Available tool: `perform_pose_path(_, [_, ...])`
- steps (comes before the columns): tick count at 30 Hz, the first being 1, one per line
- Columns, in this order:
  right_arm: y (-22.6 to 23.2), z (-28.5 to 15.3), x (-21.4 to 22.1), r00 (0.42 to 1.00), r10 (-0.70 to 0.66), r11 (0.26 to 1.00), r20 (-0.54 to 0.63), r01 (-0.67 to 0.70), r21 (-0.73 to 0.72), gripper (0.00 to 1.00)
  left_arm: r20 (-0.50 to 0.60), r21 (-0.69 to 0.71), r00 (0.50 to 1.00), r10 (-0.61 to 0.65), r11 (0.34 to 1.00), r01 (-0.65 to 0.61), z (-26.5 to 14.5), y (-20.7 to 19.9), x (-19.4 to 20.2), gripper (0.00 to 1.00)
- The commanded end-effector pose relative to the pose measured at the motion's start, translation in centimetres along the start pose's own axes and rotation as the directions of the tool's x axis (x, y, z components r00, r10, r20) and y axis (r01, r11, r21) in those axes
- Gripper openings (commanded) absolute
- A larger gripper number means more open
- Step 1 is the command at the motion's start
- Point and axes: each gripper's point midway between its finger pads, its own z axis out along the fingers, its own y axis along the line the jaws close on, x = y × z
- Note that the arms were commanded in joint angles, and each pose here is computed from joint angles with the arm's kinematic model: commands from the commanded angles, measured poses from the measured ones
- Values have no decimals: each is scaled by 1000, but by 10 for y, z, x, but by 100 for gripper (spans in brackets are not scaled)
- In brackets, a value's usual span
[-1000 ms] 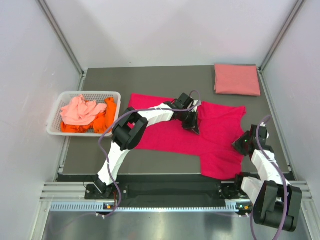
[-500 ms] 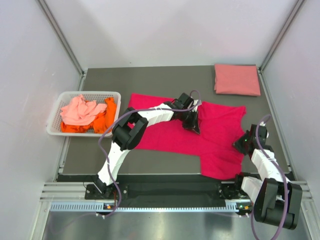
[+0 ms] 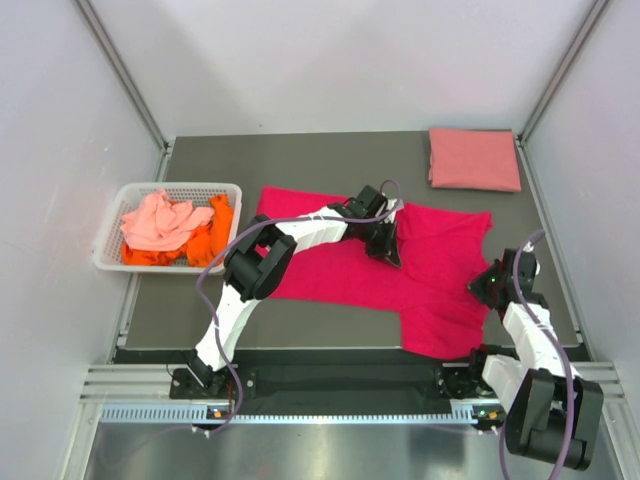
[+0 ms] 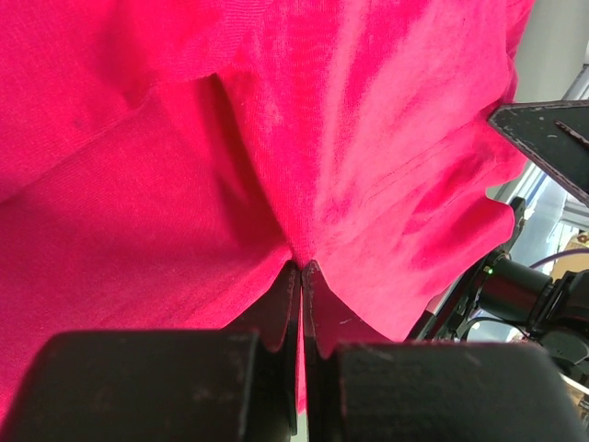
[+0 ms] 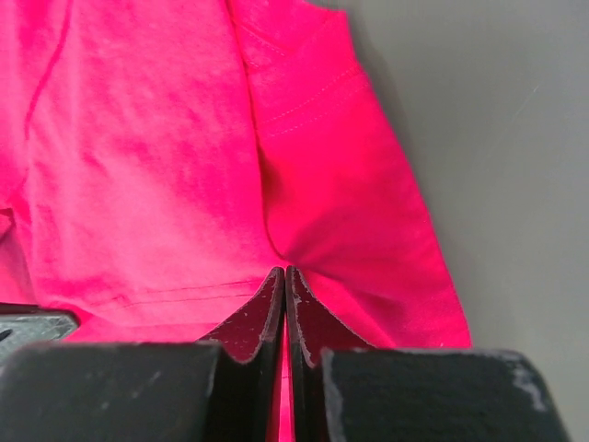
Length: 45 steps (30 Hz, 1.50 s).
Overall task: Fold and stack the t-shirts
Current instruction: Fold the tshirt
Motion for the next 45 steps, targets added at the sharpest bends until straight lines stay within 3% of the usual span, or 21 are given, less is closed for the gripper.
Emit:
perform_pose_path(1, [10,-10,-19,997,6,1000,71,-4,-24,0,47,51,998,31,998,-33,-6,-16,-15,0])
perform_pose_path(12, [18,-28,-31,991,2,999,131,4,-46,0,59,65,998,23,998,-26,-10,-25,-21,0])
perform_pose_path(15, [15,-19,-21,998,6,1000,64,-5,-21,14,51,67,999,18,998,-21,-8,-23,-19,0])
perform_pose_path(22, [6,-12,-9,1000,17,999,17,-18,27,26,47,64,999,19,998,-22,-8,-21,-17,0])
perform_pose_path(45, [1,3,5,1000,15,999,-13,-14,51,22,48,73,999,14,997,-17,-6,-20,-13,0])
